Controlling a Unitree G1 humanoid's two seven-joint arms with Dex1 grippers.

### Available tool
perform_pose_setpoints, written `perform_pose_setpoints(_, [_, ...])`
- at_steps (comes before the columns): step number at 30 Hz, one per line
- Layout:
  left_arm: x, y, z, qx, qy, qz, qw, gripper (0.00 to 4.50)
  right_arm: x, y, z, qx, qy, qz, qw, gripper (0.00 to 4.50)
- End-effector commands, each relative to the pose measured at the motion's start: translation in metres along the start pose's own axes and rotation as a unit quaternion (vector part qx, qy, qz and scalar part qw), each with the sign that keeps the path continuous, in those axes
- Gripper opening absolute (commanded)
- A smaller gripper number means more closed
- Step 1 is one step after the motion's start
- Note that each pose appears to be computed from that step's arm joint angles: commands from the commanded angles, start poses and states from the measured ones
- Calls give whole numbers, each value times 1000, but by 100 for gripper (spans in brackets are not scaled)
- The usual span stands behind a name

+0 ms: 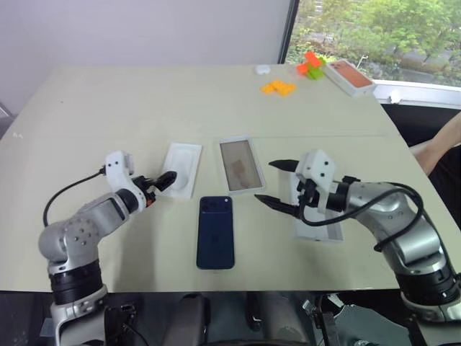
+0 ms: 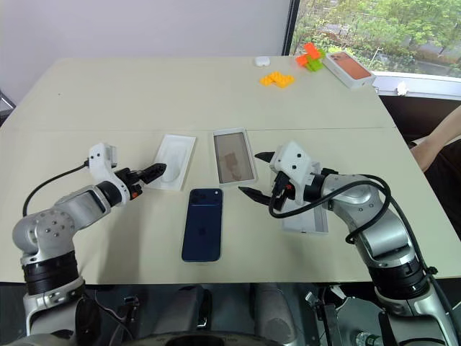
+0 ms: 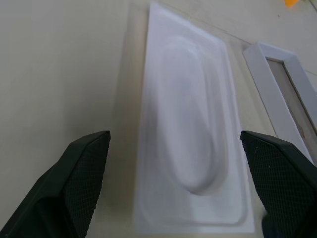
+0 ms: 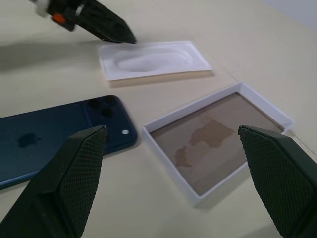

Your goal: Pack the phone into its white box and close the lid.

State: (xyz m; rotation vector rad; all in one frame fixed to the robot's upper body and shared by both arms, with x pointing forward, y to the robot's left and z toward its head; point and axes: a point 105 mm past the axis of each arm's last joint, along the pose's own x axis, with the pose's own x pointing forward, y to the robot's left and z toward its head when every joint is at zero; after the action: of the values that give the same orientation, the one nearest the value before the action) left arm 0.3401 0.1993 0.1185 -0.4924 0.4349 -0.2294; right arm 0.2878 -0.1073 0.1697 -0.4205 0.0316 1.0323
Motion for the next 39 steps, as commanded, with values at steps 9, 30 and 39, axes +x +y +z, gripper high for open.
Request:
perform_pose_setpoints(9, [15,-11,1,-51,40,-15,998,444,2,20,18,-42,-27,36,998,444])
perform_pose_setpoints(30, [-8,-18,29,-124,-62,-64,988,3,5,21,23,-44,-39,38,998,450])
perform_pose_setpoints(39, [0,-64,30,-133,-55,-125,982,3,-9,1,23,-58,-18,14,998,450])
